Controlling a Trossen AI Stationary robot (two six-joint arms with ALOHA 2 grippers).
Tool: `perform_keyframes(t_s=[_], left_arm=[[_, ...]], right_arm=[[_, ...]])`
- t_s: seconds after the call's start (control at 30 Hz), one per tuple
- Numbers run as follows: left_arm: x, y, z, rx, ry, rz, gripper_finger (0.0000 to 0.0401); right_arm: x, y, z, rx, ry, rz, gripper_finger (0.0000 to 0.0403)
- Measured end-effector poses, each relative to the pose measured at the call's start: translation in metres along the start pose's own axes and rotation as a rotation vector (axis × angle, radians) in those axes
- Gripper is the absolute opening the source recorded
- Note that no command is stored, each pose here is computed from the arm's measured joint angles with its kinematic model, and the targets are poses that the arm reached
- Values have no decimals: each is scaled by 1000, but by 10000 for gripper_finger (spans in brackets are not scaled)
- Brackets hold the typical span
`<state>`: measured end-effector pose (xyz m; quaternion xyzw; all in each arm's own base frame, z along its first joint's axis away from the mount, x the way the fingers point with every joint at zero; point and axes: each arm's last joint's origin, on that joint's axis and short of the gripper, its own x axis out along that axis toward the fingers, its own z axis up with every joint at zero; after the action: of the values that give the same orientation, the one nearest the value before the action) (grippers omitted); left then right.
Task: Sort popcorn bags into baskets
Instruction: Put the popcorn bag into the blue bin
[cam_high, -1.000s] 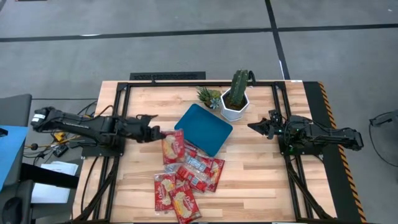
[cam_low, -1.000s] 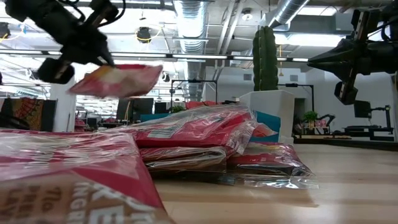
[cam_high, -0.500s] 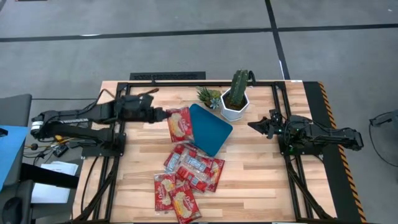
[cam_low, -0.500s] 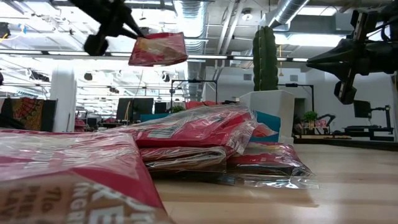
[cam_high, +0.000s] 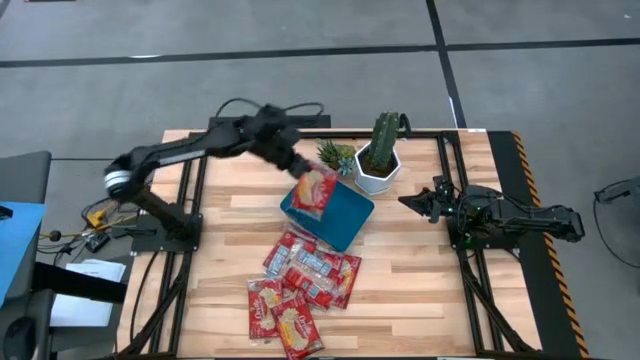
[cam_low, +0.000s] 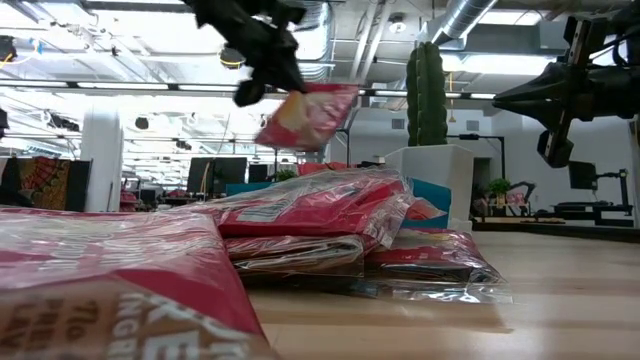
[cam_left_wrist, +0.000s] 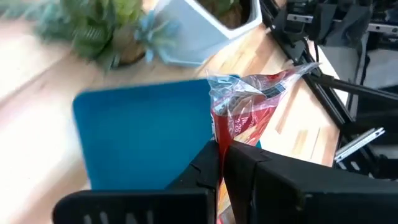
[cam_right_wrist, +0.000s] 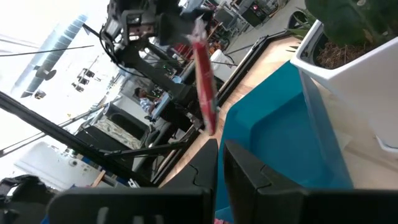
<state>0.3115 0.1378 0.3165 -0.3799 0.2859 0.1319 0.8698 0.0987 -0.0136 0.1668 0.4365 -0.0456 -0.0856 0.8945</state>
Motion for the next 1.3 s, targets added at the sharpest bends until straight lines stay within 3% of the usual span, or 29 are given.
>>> perform_keyframes(t_s=[0.2, 0.43, 0.67, 0.93, 1.1, 1.3], left_arm=[[54, 3, 24, 35, 133, -52, 0], [103, 11, 12, -34, 273, -45, 0], [126, 12, -3, -59, 345, -43, 0], [131, 10, -3, -74, 287, 18, 2], [132, 8, -1, -84, 271, 4, 49], [132, 6, -1, -84, 278, -38, 155]], right_arm=[[0, 0, 0, 0, 0, 0, 52], [0, 0, 0, 0, 0, 0, 52], [0, 0, 0, 0, 0, 0, 52], [0, 0, 0, -1, -1, -2, 52], [0, 0, 0, -1, -1, -2, 52], [0, 0, 0, -2, -1, -2, 52]])
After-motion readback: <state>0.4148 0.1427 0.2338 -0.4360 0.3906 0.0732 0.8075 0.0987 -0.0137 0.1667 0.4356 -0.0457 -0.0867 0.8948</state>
